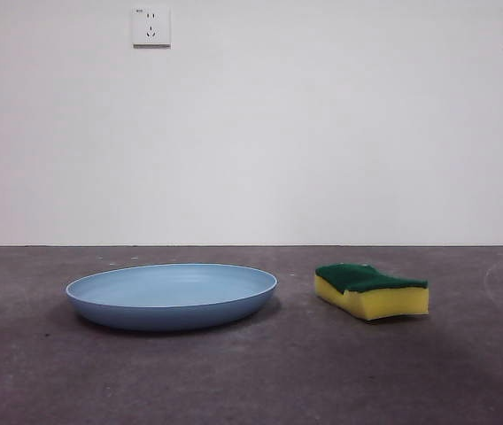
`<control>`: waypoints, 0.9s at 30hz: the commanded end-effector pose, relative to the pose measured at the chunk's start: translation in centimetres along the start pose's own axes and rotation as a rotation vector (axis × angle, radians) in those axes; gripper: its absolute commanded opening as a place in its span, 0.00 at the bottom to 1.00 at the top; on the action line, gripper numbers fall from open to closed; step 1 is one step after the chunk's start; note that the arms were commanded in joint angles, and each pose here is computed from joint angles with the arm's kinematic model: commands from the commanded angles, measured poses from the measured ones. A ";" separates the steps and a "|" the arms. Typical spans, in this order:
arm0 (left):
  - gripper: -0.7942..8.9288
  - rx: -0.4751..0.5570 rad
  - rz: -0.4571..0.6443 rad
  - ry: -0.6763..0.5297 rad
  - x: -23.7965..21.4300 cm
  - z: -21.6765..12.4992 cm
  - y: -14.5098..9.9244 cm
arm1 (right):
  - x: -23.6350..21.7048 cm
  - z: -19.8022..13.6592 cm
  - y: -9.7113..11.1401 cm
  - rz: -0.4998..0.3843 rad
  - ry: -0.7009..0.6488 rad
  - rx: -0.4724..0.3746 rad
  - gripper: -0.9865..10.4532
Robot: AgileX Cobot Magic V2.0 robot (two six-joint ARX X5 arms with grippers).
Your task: Pick up the plate,pick up the cloth,clean the plate with the cloth
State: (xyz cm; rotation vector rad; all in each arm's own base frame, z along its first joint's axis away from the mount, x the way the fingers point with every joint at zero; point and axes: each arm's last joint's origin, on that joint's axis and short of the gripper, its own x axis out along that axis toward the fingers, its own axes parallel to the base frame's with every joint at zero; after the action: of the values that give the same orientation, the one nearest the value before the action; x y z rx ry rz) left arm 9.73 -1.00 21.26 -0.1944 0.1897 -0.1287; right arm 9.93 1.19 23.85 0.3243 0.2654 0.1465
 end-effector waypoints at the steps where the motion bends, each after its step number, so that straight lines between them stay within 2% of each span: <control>1: 0.07 -0.017 0.011 0.038 0.5 1.8 -0.3 | 0.4 2.2 0.9 0.043 0.042 -0.026 0.08; 5: 0.07 -0.020 -0.005 0.132 1.5 4.4 -0.8 | 1.6 4.7 1.8 0.090 0.126 -0.068 0.08; 9: 0.08 -0.015 -0.098 0.255 3.3 6.6 -1.5 | 3.6 6.6 2.4 0.126 0.257 -0.130 0.09; 14: 0.08 -0.044 -0.193 0.363 5.6 8.2 -2.0 | 6.1 7.7 2.7 0.132 0.407 -0.125 0.09; 16: 0.09 -0.059 -0.206 0.389 6.4 8.4 -2.0 | 7.1 7.9 2.6 0.125 0.449 -0.115 0.14; 17: 0.11 -0.062 -0.209 0.399 6.7 8.4 -2.0 | 7.4 7.8 2.6 0.133 0.461 -0.110 0.19; 21: 0.44 -0.080 -0.200 0.450 7.8 7.8 -1.9 | 8.3 7.6 2.5 0.157 0.500 -0.093 0.39; 22: 0.47 -0.088 -0.197 0.472 8.3 7.5 -1.9 | 8.4 7.5 2.5 0.157 0.505 -0.092 0.42; 27: 0.47 -0.127 -0.244 0.571 12.2 5.7 -2.0 | 8.4 7.5 2.5 0.160 0.502 -0.092 0.42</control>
State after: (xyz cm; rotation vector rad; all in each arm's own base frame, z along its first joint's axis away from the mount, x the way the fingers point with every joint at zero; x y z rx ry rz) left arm 22.18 -3.52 25.25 -0.2949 0.7374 -0.4118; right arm 19.77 2.87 29.42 0.2232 0.7395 0.3914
